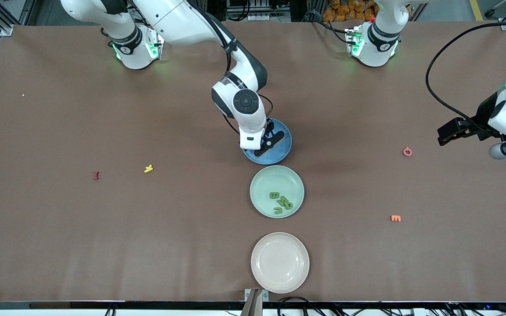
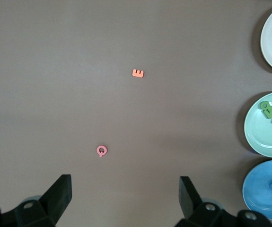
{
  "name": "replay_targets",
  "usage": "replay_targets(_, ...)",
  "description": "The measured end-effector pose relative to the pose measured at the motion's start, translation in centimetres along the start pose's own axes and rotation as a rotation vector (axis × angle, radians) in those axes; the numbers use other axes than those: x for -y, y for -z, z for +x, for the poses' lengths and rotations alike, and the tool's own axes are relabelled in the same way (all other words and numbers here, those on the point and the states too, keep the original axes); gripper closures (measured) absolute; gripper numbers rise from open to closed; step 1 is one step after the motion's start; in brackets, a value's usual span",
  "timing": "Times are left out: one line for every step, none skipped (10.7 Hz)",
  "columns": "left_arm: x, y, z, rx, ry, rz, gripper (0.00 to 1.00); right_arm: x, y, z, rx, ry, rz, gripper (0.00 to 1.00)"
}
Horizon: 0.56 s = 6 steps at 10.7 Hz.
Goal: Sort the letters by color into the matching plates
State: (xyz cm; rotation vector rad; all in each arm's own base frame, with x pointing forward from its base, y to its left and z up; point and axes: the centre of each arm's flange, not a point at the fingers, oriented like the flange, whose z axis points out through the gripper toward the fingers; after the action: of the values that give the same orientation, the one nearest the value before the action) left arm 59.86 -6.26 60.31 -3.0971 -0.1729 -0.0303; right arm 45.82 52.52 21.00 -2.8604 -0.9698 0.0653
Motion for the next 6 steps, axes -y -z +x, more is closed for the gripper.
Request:
replay_targets(0.0, 0.0, 0.0, 0.000, 0.000, 0.000, 0.00, -0.4, 0.7, 0.5, -0.014, -0.008, 0.001, 0.00)
replay_targets(0.0, 0.0, 0.0, 0.000, 0.000, 0.000, 0.00, -1.6, 1.7, 1.2, -0.023, -0.025, 0.001, 0.00)
replay_targets(0.0, 0.0, 0.0, 0.000, 0.000, 0.000, 0.00, -3.6, 3.1, 1.8, -0.023, -0.048, 0.001, 0.00)
replay_targets(0.0, 0.0, 0.0, -0.001, 0.001, 0.000, 0.00, -6.4, 5.0, 2.4, -0.017, -0.064, -0.001, 0.00)
replay_targets(0.1, 0.1, 0.0, -0.001, 0.001, 0.000, 0.00, -9.9, 7.2, 2.7, -0.018, -0.078, -0.011, 0.00)
replay_targets(0.1, 0.1, 0.0, -0.001, 0.001, 0.000, 0.00, -13.9, 9.3, 2.7, -0.024, -0.092, -0.026, 0.00)
